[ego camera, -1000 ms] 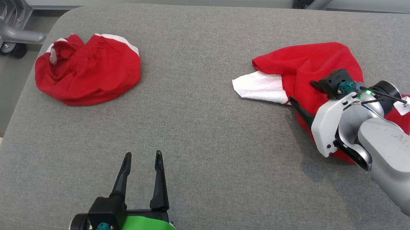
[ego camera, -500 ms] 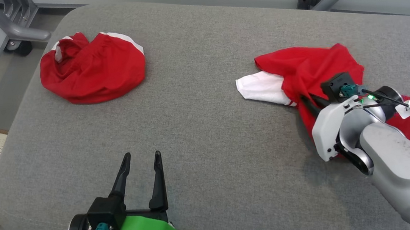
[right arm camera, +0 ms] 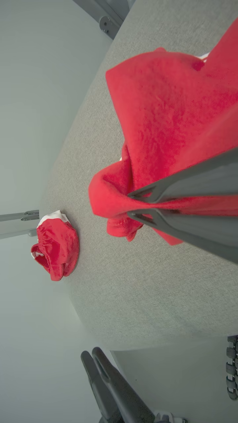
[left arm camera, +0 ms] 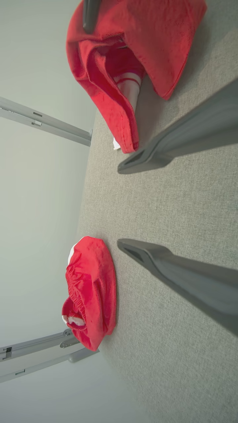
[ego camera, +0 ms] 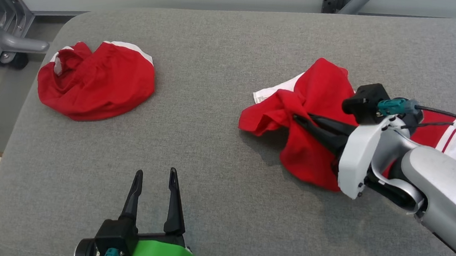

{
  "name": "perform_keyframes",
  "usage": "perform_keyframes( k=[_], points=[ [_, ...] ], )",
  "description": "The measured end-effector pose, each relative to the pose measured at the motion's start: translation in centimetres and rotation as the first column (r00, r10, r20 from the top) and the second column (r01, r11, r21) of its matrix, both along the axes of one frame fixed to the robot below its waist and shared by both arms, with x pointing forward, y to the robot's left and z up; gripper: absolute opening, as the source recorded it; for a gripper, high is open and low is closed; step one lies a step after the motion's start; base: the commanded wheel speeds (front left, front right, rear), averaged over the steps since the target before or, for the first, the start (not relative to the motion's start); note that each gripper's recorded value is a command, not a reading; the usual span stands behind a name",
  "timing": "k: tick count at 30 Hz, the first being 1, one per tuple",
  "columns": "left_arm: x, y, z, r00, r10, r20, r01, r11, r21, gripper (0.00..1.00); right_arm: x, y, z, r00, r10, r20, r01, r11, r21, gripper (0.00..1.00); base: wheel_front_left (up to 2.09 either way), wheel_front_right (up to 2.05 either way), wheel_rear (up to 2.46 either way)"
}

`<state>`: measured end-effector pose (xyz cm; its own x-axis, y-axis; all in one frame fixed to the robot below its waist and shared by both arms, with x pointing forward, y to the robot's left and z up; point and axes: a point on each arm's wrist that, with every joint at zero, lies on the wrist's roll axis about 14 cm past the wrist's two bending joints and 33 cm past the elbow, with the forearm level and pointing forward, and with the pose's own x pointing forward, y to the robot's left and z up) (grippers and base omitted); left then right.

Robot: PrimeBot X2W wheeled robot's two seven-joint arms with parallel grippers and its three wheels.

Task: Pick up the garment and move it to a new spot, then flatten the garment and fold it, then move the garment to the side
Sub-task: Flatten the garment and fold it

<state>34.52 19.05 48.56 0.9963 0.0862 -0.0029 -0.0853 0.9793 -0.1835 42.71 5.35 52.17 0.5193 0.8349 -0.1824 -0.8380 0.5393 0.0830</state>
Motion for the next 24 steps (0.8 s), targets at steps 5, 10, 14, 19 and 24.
perform_keyframes(
  k=[5, 10, 14, 19, 24],
  points=[
    [0.1, -0.2, -0.3, 1.000, -0.009, -0.011, 0.009, 1.000, 0.000, 1.00, 1.9, -1.7, -1.9, 0.997, -0.061, -0.053, 0.058, 0.997, -0.050, 0.00, 0.00, 0.00, 0.00],
    [0.4, -0.3, -0.4, 1.000, -0.014, -0.013, 0.014, 1.000, 0.002, 1.00, 6.1, -3.7, -3.5, 0.985, -0.163, -0.051, 0.156, 0.981, -0.118, 0.00, 0.00, 0.00, 0.00],
    [0.2, 0.2, -0.6, 1.000, 0.006, -0.022, -0.006, 1.000, -0.002, 1.00, 9.1, -5.1, -4.3, 0.970, -0.240, -0.028, 0.234, 0.962, -0.142, 0.00, 0.00, 0.00, 0.00],
    [-0.1, 0.8, -0.8, 0.999, 0.032, -0.033, -0.032, 0.999, -0.004, 1.00, 12.0, -7.0, -4.4, 0.946, -0.323, 0.034, 0.324, 0.937, -0.131, 0.00, 0.00, 0.00, 0.00],
    [0.1, 0.6, -0.9, 0.999, 0.026, -0.034, -0.026, 1.000, -0.006, 1.00, 14.0, -10.2, -4.6, 0.903, -0.421, 0.086, 0.429, 0.894, -0.128, 0.00, 0.00, 0.00, 0.00]
  ],
)
